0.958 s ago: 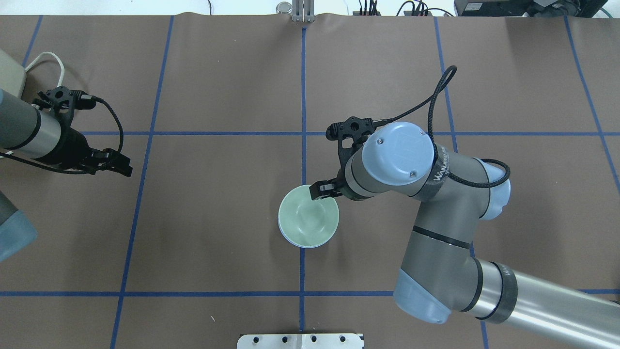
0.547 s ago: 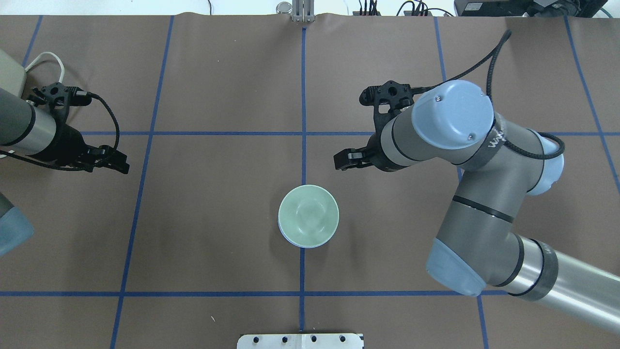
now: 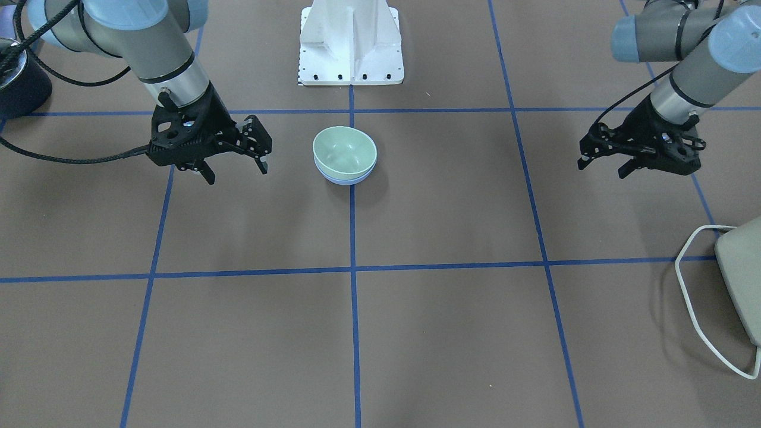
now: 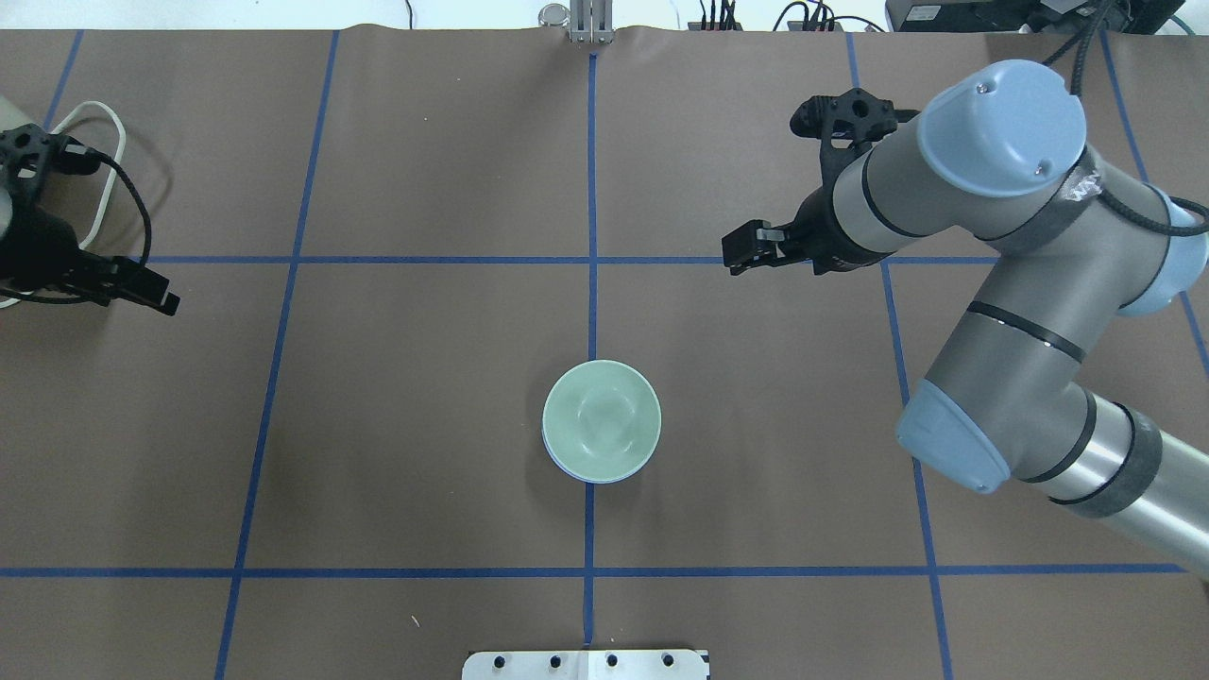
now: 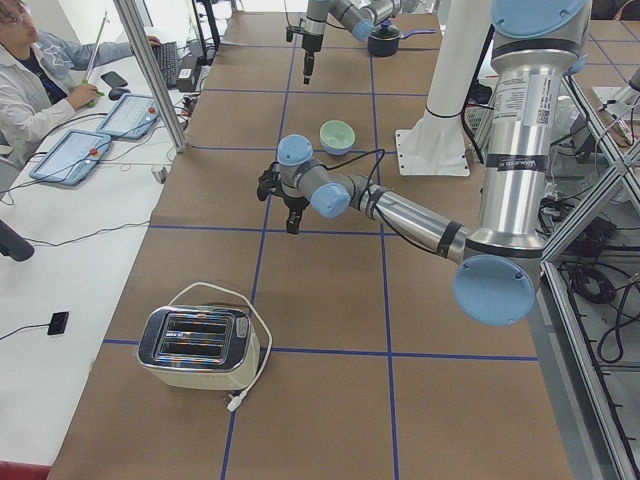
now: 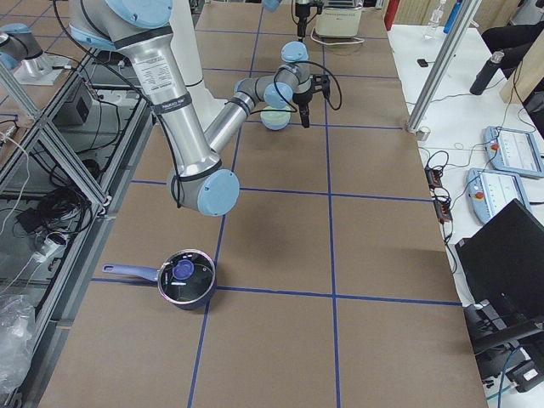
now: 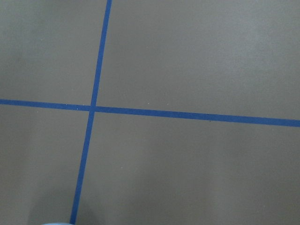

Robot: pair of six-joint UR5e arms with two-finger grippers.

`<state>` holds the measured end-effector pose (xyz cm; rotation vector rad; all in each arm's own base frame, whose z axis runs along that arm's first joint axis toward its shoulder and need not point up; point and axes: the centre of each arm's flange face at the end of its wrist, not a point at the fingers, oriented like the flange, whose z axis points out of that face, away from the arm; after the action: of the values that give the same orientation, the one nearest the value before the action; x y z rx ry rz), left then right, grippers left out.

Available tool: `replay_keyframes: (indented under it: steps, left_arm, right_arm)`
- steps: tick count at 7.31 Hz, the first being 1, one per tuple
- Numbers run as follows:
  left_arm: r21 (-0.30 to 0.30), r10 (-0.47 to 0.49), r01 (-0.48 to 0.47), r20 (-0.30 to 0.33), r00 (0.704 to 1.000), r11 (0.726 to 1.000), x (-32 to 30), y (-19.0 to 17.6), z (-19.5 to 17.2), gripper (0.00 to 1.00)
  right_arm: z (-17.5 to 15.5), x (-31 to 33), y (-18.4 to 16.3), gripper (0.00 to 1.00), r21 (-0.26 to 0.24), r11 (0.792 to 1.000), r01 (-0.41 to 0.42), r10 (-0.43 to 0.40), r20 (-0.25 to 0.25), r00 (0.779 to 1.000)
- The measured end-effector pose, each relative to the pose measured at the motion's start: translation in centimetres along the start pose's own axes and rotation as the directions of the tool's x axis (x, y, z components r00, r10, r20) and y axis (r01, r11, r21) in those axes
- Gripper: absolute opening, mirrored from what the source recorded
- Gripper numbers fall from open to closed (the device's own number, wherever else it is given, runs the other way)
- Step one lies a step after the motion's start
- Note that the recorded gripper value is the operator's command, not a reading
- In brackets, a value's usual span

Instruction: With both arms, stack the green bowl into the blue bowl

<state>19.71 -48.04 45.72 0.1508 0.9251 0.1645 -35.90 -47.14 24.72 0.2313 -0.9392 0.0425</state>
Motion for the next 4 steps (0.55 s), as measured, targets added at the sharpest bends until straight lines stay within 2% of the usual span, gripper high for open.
replay_keyframes:
  steps: [2, 3, 4]
  left_arm:
    - [0.006, 0.032, -0.032, 0.031, 0.999, 0.999, -8.7, 0.0, -1.9, 0.92]
    - [0.004, 0.039, -0.039, 0.053, 0.998, 0.999, -12.8, 0.6, -2.5, 0.97]
    - [-0.001, 0.037, -0.037, 0.07, 0.997, 0.999, -16.1, 1.5, -3.0, 0.97]
  right_arm:
    - [-1.7, 6.5, -2.8, 1.0, -0.017, 0.998, -0.057, 0.056, -0.049, 0.997]
    - [-2.8, 11.0, -4.0, 1.0, -0.037, 0.996, -0.079, 0.076, -0.088, 0.993]
    - [-3.5, 15.7, -4.6, 1.0, -0.059, 0.993, -0.107, 0.097, -0.145, 0.985]
